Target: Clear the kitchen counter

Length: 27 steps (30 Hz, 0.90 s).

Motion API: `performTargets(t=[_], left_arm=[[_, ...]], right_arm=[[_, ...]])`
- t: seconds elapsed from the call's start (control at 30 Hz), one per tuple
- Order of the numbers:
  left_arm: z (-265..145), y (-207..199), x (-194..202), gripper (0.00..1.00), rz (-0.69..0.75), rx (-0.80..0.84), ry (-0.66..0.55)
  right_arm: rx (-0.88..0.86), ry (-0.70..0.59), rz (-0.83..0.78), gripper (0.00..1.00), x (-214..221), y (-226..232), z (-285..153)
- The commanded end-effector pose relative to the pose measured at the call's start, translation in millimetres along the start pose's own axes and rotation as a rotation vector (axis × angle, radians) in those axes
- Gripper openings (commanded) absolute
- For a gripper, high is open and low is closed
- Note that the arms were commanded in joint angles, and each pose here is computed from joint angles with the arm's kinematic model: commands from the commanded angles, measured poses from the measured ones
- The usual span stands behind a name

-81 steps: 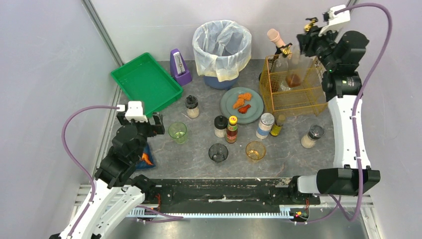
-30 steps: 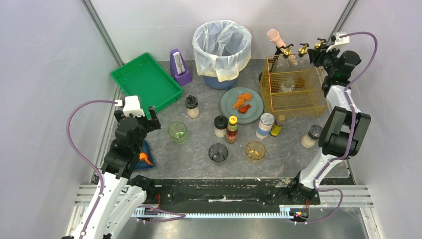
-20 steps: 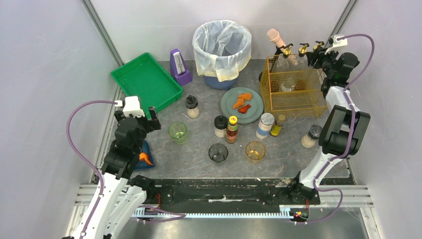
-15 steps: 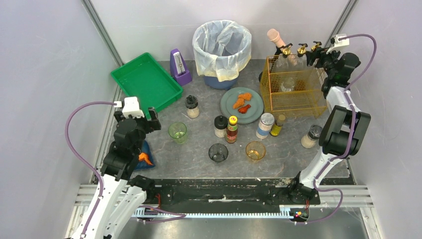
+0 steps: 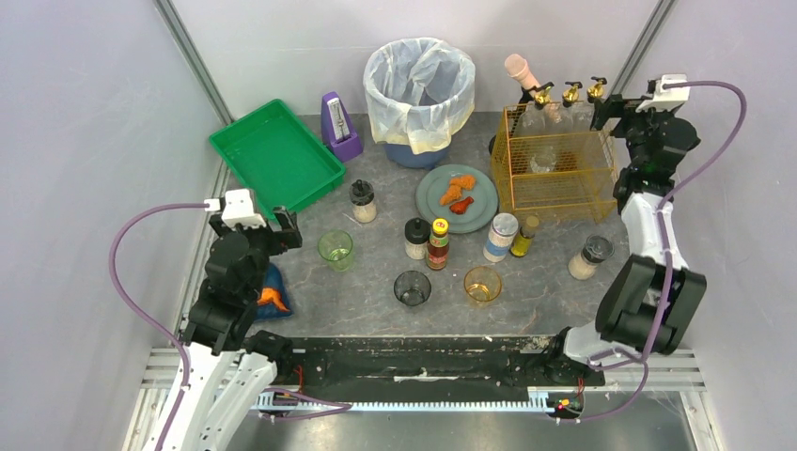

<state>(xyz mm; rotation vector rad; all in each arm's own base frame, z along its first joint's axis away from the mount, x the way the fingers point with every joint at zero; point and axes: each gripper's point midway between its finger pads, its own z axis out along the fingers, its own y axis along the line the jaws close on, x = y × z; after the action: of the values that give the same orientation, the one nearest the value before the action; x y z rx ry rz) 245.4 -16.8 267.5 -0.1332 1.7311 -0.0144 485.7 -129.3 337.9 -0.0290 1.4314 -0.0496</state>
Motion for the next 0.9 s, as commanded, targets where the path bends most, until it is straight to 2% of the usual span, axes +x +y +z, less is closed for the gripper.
performTargets(t=[0.0,0.27,0.4,0.47,0.63,0.87], left_arm=[[-7.2,-8.7,-15.8,0.96,-0.073,0.048,-0.054],[-19.2,-8.2,-26.0,0.97,-0.096,0.060,-0.101],[-23.0,-9.1,-27.1,0.97,-0.104,0.067,-0.101],[-24.4,-9.1,-26.6,0.97,-0.108,0.069,-0.096],[-25.6,-8.6,-25.4,0.97,-0.107,0.067,-0.086],[-21.7,-11.8,-18.5,0.97,-0.097,0.076,-0.058]], right_arm=[[0.071,-0.010,0.058,0.98,-23.2,10.7,-33.3],[-0.003,0.099,0.191,0.98,-21.0,100.4,-67.7],[-0.123,0.187,0.254,0.98,-16.0,156.5,-82.7],[-0.217,0.246,0.252,0.98,-9.0,196.0,-95.4],[-0.366,0.397,0.200,0.98,21.3,254.7,-138.8],[-0.535,0.482,0.131,0.98,46.5,313.4,-197.4]])
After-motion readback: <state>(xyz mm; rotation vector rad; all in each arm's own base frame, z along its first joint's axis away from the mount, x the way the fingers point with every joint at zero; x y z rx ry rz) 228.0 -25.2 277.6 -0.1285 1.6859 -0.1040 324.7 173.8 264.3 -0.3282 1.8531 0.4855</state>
